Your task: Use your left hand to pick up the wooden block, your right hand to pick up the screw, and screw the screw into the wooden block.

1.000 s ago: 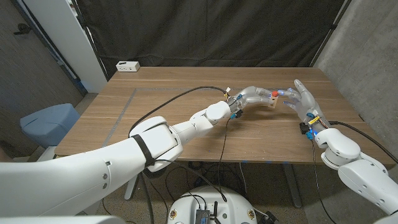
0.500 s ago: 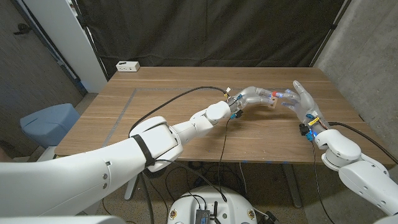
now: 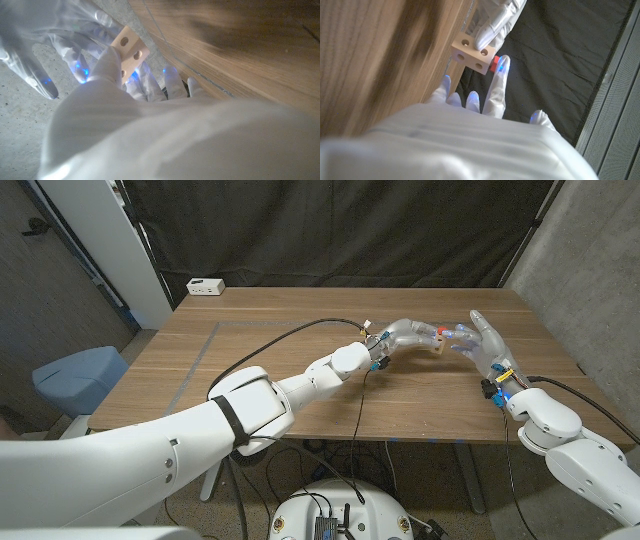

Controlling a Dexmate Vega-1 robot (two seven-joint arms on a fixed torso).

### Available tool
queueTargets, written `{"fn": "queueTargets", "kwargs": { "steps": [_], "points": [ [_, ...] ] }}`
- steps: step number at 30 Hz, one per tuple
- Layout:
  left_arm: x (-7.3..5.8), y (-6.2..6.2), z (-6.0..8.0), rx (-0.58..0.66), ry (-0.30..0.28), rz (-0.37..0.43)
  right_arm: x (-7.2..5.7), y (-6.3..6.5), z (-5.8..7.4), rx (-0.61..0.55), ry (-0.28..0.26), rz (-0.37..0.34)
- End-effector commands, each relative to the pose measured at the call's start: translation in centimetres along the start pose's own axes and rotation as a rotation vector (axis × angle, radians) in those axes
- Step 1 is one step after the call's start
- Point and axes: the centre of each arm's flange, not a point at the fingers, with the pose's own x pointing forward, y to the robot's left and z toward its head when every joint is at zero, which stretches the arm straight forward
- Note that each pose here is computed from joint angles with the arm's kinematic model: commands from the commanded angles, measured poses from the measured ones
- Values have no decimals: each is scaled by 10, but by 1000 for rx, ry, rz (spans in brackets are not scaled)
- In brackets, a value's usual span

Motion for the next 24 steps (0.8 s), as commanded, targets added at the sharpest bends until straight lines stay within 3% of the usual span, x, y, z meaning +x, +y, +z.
{"fn": "queueTargets", "kwargs": {
  "steps": [1, 24],
  "points": [
    [1, 1, 0, 2, 6, 0, -2, -2, 0, 1, -4, -31],
    [0, 1, 2, 12, -8, 3, 0, -5, -2, -1, -8, -72]
  ]
}}
